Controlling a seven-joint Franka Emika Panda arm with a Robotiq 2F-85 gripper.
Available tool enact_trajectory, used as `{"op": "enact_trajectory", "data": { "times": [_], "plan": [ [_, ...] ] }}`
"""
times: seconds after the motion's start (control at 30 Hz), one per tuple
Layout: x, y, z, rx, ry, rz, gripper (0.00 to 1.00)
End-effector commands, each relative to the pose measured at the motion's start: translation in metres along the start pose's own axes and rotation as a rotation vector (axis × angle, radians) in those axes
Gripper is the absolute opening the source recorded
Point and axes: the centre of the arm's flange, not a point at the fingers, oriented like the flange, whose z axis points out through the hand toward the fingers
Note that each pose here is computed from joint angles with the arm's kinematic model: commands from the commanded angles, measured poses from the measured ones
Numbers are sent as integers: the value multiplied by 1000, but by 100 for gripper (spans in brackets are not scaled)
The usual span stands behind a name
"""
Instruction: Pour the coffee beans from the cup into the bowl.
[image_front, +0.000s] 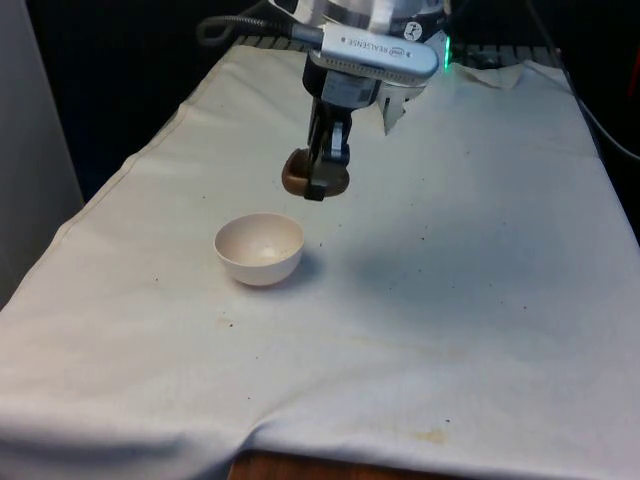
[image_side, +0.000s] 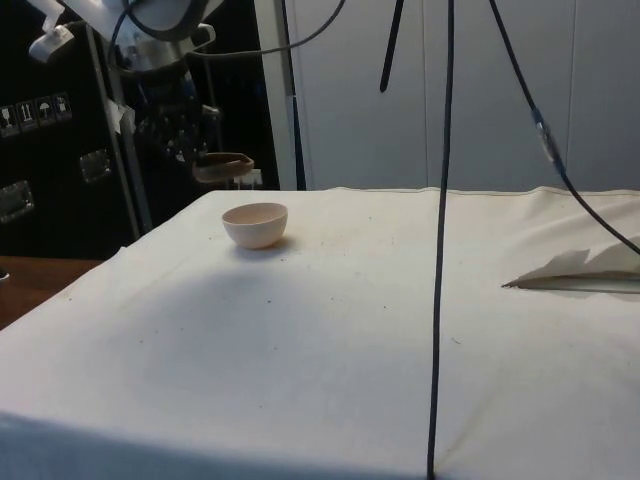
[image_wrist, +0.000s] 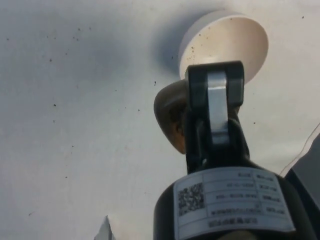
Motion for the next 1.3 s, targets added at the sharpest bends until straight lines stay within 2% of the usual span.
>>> {"op": "enact_trajectory", "data": {
  "times": [0.0,0.03,0.23,0.27,0.3,0.33,0.4,0.57,0.6,0.63,0.8,0.83,0.87,1.13,1.17,1.2,1.27],
  "plan": [
    [1,1,-1,0,0,-3,0],
    [2,3,-3,18,-6,-14,0],
    [7,9,-5,19,-6,-31,0],
    [8,10,-4,18,-5,-35,0],
    [7,10,-2,-3,1,-29,0],
    [10,11,-4,19,-5,-41,0],
    [13,12,-4,25,-2,-47,0],
    [20,14,-1,36,4,-70,0],
    [19,13,1,14,11,-63,0],
    [21,14,-1,39,6,-77,0],
    [28,14,1,51,12,-106,0],
    [26,14,2,30,18,-100,0],
    [28,14,1,54,13,-112,0],
    [35,15,3,70,21,-161,0],
    [34,15,4,52,27,-154,0],
    [35,15,3,71,21,-166,0],
    [35,15,3,72,22,-177,0]
  ]
}}
